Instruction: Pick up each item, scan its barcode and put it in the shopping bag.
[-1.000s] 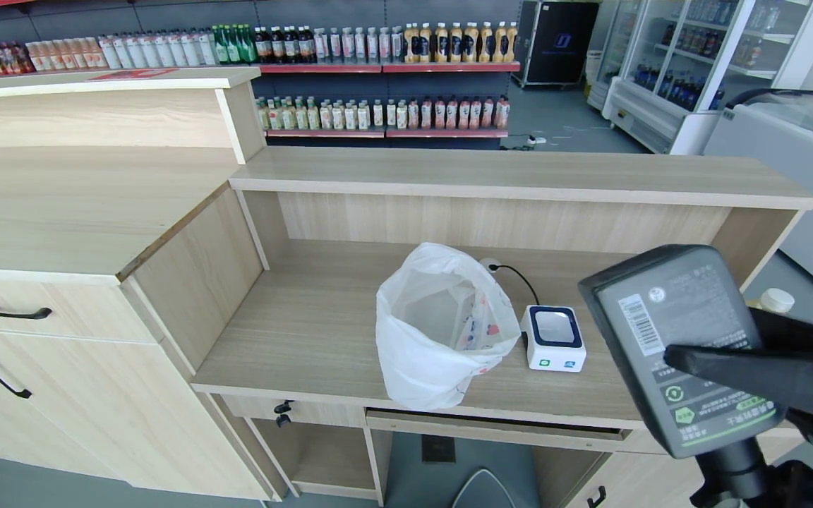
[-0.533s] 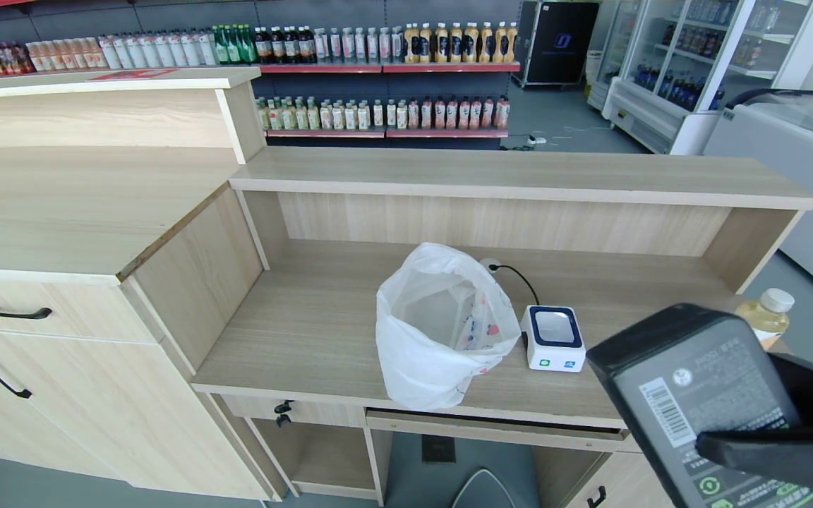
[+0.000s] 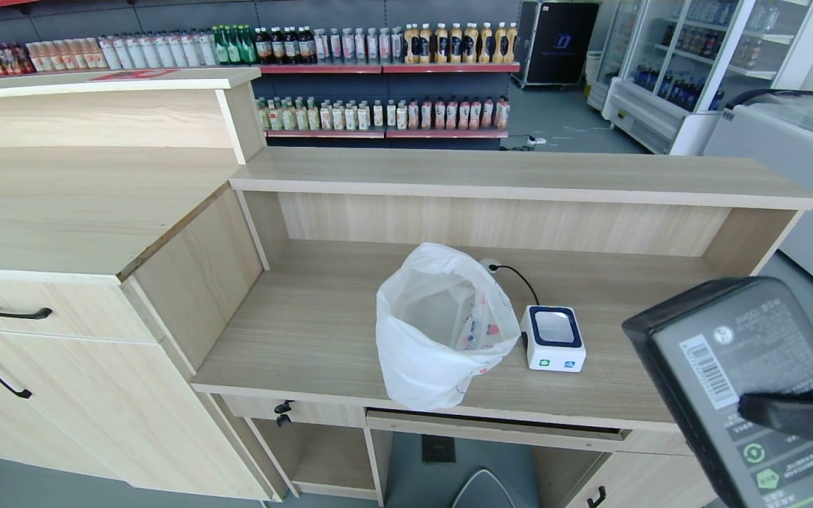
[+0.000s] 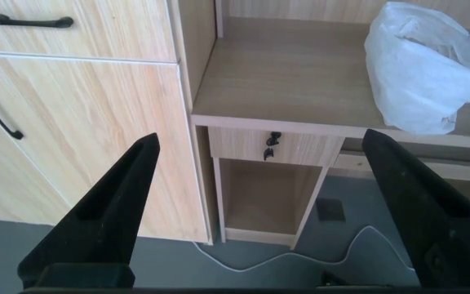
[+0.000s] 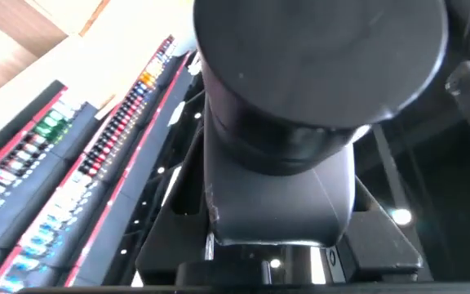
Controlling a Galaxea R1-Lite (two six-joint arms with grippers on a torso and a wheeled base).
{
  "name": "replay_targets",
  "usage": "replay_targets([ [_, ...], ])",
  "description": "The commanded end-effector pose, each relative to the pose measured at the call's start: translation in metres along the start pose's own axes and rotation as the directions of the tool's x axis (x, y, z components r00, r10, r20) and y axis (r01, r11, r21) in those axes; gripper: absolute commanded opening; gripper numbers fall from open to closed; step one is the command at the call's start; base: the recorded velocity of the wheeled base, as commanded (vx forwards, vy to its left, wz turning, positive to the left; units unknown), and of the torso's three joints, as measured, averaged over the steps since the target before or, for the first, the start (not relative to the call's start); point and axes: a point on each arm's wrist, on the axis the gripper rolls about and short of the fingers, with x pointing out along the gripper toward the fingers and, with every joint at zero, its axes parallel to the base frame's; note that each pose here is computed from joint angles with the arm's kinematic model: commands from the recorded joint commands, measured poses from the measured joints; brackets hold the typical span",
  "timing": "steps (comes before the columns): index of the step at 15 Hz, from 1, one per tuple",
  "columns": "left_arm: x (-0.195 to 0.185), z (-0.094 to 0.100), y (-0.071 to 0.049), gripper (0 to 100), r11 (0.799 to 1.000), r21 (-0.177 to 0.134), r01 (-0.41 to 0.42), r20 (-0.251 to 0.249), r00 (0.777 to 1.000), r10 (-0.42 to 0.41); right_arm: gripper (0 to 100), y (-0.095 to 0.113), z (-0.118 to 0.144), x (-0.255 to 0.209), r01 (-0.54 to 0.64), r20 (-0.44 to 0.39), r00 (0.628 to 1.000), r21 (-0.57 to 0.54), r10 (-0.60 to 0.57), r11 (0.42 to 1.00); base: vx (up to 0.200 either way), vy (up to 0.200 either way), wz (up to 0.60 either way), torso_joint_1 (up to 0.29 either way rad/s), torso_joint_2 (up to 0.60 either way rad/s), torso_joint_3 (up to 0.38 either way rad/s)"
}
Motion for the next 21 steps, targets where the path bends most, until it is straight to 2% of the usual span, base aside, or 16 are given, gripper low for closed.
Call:
replay_targets([
  [1,0.0,0.0,0.0,100,1.0,0.0,0.0,0.0,1.0,0.0,0,0.004,0.001,0.001,-0.011,0.006,1.0,0.03,0.011,0.999,0.0,0.0,0.0,0.0,0.0,0.0],
  [7,0.0,0.0,0.0,100,1.0,0.0,0.0,0.0,1.0,0.0,0,0.004,0.012,-0.003,-0.04,0.048,0.998,0.104,0.035,0.994,0.0,0.0,0.0,0.0,0.0,0.0],
  [21,0.0,0.0,0.0,100,1.0,0.0,0.0,0.0,1.0,0.0,0,0.0,0.015,-0.007,-0.045,0.057,0.998,0.099,0.039,0.994,0.0,0.0,0.0,0.0,0.0,0.0],
])
